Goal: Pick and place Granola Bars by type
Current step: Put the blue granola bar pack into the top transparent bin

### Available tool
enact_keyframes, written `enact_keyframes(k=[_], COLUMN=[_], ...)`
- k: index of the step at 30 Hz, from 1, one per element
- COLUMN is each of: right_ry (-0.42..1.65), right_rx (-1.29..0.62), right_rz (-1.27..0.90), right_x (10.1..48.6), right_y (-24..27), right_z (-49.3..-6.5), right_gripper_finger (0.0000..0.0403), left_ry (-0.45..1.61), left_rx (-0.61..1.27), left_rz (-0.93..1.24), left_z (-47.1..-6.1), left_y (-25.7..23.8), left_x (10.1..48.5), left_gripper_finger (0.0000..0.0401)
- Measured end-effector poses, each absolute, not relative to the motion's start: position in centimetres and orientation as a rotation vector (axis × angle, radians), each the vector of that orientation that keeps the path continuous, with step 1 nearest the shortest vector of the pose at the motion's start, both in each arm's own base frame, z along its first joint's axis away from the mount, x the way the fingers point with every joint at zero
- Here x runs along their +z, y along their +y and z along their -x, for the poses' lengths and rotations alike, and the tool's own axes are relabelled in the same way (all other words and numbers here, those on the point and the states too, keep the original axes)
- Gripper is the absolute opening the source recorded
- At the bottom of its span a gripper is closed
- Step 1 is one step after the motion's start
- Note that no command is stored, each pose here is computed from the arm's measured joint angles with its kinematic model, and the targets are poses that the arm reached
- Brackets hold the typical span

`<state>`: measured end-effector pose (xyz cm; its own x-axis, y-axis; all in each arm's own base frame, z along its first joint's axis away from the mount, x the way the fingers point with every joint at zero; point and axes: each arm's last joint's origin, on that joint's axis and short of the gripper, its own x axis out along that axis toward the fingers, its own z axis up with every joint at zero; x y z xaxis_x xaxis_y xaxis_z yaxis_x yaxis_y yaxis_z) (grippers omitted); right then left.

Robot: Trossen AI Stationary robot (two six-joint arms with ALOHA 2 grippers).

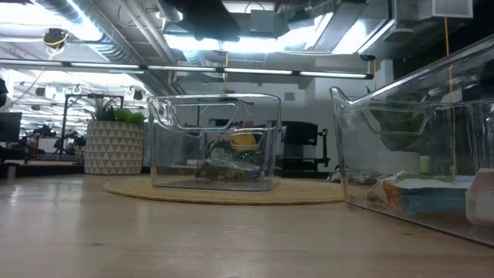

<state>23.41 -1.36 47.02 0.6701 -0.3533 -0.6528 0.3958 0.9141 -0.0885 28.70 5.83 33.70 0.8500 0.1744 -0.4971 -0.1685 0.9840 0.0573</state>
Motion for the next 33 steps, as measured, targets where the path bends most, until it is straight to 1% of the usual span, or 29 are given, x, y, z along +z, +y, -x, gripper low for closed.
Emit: enact_keyframes(k=[3,6,10,14,21,26,29,33], right_ry=[0.677,0.630,0.558,0.487,0.470,0.474,0.476,0.470], right_rx=[-0.401,-0.431,-0.455,-0.440,-0.418,-0.360,-0.331,-0.318], right_rz=[-0.045,-0.039,-0.049,-0.045,0.006,0.044,0.065,0.073], right_x=[47.6,47.8,47.5,47.3,46.7,46.6,46.6,46.7], right_y=[-0.4,-0.1,-0.2,-0.3,-0.4,-0.3,-0.3,-0.3], right_z=[-20.8,-18.0,-15.0,-13.0,-11.3,-10.7,-10.6,-10.3], right_gripper_finger=[0.0208,0.0208,0.0208,0.0208,0.0208,0.0208,0.0208,0.0208], left_ry=[0.462,0.461,0.492,0.496,0.492,0.472,0.457,0.434], left_rx=[0.214,0.207,0.205,0.197,0.192,0.165,0.143,0.113], left_rz=[-0.006,0.032,0.041,0.032,0.058,0.070,0.091,0.144], left_z=[-29.1,-30.2,-33.0,-36.5,-42.1,-45.3,-46.8,-47.9], left_y=[7.0,8.4,10.1,11.9,15.8,18.1,19.4,20.9], left_x=[34.1,34.2,34.5,35.4,36.2,36.0,35.2,32.7], left_gripper_finger=[0.0169,0.0169,0.0169,0.0169,0.0169,0.0169,0.0169,0.0169])
